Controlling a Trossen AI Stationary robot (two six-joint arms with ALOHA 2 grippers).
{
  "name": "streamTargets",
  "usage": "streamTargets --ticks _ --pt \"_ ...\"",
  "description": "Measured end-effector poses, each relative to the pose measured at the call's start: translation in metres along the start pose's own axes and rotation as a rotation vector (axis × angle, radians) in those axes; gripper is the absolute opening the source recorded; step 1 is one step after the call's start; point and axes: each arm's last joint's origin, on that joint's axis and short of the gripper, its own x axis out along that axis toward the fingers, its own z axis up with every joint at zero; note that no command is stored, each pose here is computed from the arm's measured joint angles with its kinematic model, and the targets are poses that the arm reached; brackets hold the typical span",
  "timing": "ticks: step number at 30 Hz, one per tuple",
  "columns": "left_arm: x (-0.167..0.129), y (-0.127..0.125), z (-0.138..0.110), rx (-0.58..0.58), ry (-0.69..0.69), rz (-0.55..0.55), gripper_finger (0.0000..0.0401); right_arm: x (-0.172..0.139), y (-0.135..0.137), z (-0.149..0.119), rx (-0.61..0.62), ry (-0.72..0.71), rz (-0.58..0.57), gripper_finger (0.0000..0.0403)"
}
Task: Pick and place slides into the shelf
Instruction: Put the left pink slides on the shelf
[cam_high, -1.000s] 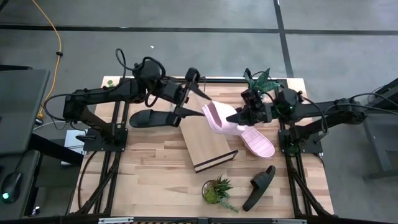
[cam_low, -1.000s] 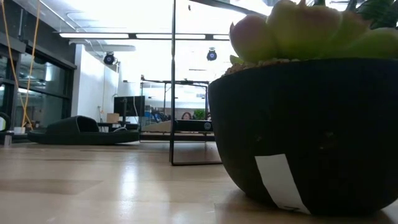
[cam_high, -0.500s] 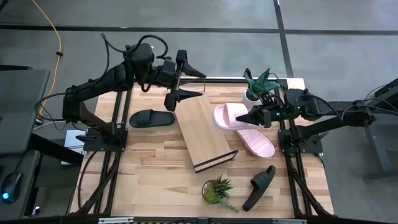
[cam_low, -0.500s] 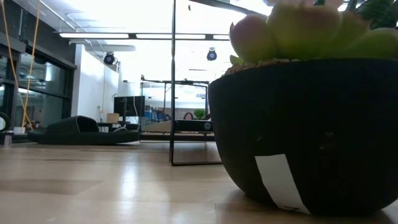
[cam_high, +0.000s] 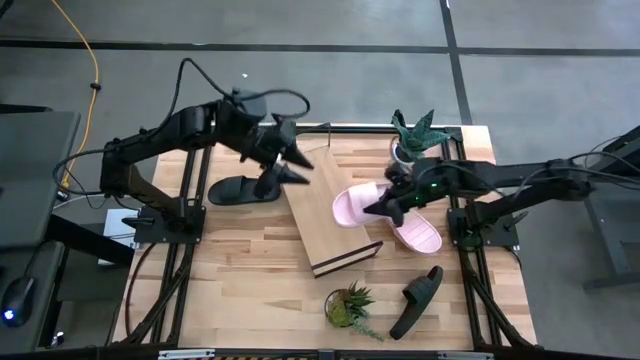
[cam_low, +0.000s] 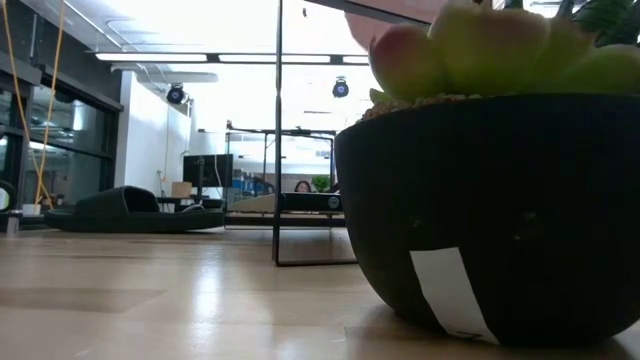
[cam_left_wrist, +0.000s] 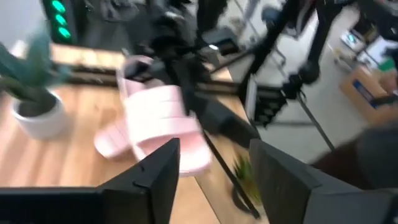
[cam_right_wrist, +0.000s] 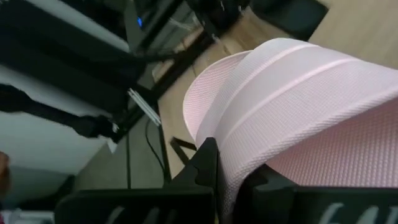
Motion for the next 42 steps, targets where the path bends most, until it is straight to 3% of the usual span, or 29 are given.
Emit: streamTargets --ticks 12,20,27,35,42 --pt "-0.01 -0.029 -0.013 -0.032 0.092 0.035 0.0077 0.041 -0.023 0.023 -0.028 0.005 0.056 0.0" --pt "-0.036 -0.044 -0.012 -0.004 0.024 0.09 0.0035 0.064 -0.046 0.042 -0.013 -0.029 0.089 0.0" --pt "-0.047 -0.047 -0.013 -0.021 0.002 0.114 0.0012 0.078 -0.069 0.059 0.029 -0.048 0.132 0.0" --pt "-0.043 -0.045 -0.014 -0.036 0.014 0.114 0.0001 0.078 -0.095 0.073 0.057 -0.077 0.099 0.0" --pt "-0.04 -0.044 -0.017 -0.055 0.029 0.119 0.0001 0.088 -0.1 0.105 0.011 -0.056 0.124 0.0"
